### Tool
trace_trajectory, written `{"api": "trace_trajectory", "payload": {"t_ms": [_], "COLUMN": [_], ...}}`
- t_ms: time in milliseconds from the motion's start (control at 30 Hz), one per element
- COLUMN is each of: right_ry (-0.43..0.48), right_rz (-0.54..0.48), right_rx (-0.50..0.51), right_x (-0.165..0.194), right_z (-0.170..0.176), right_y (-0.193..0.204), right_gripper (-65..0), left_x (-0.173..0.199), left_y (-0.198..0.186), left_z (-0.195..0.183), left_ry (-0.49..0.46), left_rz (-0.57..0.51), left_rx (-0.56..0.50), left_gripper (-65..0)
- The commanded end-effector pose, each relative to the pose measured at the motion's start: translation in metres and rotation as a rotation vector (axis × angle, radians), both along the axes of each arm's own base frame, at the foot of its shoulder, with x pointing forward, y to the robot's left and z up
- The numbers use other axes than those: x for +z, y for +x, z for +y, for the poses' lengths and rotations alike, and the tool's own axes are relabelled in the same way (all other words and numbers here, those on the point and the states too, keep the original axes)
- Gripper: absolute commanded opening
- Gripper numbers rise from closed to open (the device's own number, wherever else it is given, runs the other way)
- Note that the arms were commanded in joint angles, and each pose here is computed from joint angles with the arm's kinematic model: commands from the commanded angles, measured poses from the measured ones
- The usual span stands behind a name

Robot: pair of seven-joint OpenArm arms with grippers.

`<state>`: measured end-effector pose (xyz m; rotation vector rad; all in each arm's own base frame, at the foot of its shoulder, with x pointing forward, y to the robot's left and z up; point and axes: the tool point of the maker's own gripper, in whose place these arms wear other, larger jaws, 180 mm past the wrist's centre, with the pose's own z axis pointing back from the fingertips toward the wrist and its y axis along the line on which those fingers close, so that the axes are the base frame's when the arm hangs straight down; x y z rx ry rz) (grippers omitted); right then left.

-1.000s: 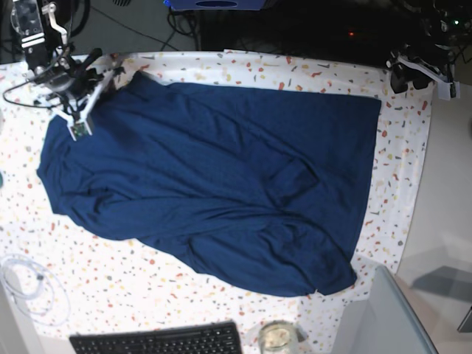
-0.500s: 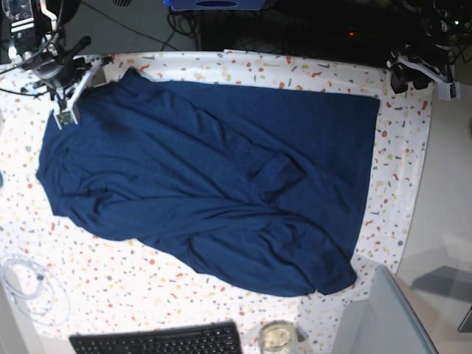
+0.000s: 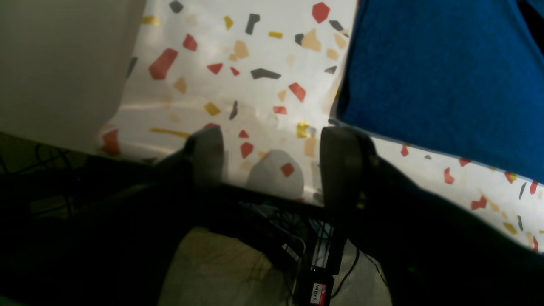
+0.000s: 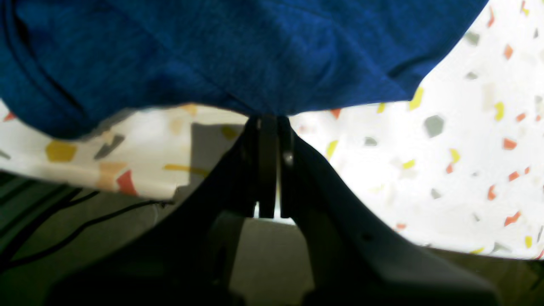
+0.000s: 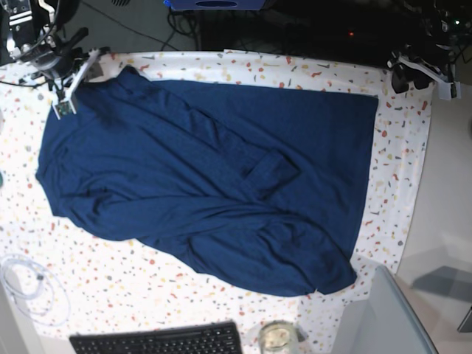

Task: Layout the t-shirt on the table in an organized manner, then fold the t-shirt properly

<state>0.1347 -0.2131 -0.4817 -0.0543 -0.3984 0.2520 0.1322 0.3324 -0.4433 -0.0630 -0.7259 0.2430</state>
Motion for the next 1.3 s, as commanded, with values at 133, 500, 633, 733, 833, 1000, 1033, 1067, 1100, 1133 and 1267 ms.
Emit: {"api": "trace_trajectory", "payload": {"t_ms": [133, 500, 633, 733, 833, 1000, 1033, 1067, 1100, 1133, 1267], "right_ry": [-0.031, 0.066, 0.19, 0.263, 0.262, 0.25, 0.238, 0.233, 0.242, 0.274, 0.421], "right_rz": [-0.021, -0.167, -0.229, -0.272, -0.298, -0.307, -0.31, -0.323, -0.346, -0.374, -0.446], "right_rx": [-0.071, -0.213, -0.209, -0.178, -0.204, -0.213, -0.233, -0.256, -0.288, -0.343, -0.52], "right_x": [0.007, 0.036, 0.044, 0.052, 0.056, 0.058, 0.059, 0.061, 0.064, 0.065, 0.058], "right_z": [-0.023, -0.011, 0.007, 0.016, 0.006, -0.001, -0.008, -0.014, -0.021, -0.029, -0.058], "right_y": [-0.002, 0.022, 0.034, 0.04, 0.044, 0.045, 0.043, 0.044, 0.046, 0.045, 0.04], "right_gripper": [-64.1, -14.6, -13.8, -14.0, -14.0, -14.0, -14.0, -13.8, -13.8, -13.7, -13.7], "left_x": [0.011, 0.01, 0.005, 0.003, 0.001, -0.016, -0.02, -0.027, -0.033, -0.04, -0.055], "left_y": [0.006, 0.01, 0.016, 0.023, 0.03, 0.039, 0.042, 0.041, 0.04, 0.037, 0.032], "left_z": [0.006, -0.001, -0.007, -0.013, -0.019, -0.048, -0.052, -0.055, -0.057, -0.059, -0.064], "left_ry": [0.017, -0.003, -0.032, -0.051, -0.068, -0.127, -0.143, -0.161, -0.181, -0.202, -0.245], "left_rz": [-0.039, -0.055, -0.071, -0.082, -0.092, -0.062, -0.06, -0.047, -0.035, -0.022, 0.009], "left_rx": [-0.005, -0.01, 0.01, 0.012, 0.014, -0.058, -0.055, -0.048, -0.04, -0.027, -0.004], "left_gripper": [-30.9, -24.0, -17.4, -17.8, -17.8, -17.8, -17.8, -17.8, -17.8, -17.8, -17.8]}}
